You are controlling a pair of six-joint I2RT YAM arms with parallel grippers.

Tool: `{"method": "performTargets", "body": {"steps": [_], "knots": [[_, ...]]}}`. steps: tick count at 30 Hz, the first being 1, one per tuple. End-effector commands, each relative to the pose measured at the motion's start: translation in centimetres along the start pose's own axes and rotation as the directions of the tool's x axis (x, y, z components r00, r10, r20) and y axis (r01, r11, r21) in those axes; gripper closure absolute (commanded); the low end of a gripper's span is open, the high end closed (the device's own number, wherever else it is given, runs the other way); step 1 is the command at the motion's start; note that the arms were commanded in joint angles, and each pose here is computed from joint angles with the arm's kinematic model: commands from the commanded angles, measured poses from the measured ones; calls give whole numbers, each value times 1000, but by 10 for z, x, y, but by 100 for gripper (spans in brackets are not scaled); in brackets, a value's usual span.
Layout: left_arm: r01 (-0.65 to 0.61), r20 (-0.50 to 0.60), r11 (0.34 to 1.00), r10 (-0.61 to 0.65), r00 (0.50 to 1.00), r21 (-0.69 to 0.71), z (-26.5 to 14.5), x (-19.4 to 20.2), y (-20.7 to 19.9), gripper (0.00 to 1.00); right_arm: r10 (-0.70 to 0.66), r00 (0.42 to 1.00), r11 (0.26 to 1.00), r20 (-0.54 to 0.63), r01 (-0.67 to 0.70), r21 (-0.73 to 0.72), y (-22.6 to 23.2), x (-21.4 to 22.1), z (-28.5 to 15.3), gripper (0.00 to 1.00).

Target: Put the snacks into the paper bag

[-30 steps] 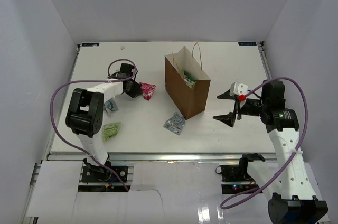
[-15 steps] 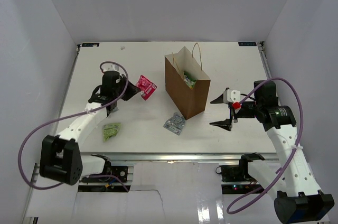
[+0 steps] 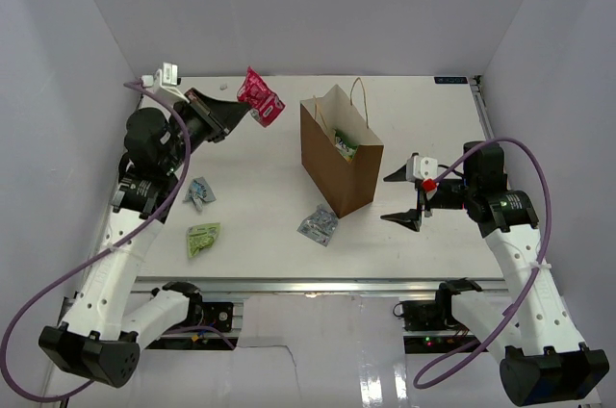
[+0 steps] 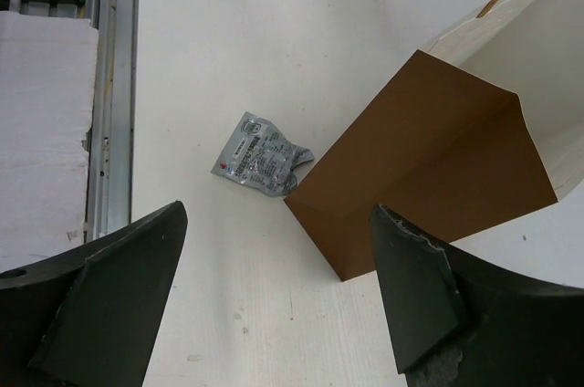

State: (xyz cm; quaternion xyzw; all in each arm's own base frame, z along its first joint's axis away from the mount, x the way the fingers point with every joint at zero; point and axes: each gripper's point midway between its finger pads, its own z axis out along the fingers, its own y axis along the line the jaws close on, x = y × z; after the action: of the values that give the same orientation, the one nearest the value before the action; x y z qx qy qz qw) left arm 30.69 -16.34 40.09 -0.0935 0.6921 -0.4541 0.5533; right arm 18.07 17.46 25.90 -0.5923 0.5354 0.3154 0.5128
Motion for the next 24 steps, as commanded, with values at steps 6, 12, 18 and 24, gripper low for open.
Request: {"method": "performTargets", "body": {"steps": [6,12,18,24], "knots": [[50,-96,987,-36,995,153,50,-14,-66,100,-28,999,999,16,28,19,-4,-8,0,14],[38,-143,987,-16,990,153,100,4,-88,100,-31,1000,999,6,31,36,-2,-6,-2,14],[24,-158,989,-1,987,147,125,12,-93,100,-32,999,998,-5,32,45,2,-1,-3,14],[7,-208,993,18,978,115,147,32,-74,100,-28,1000,998,-11,28,55,2,0,-4,14]]}}
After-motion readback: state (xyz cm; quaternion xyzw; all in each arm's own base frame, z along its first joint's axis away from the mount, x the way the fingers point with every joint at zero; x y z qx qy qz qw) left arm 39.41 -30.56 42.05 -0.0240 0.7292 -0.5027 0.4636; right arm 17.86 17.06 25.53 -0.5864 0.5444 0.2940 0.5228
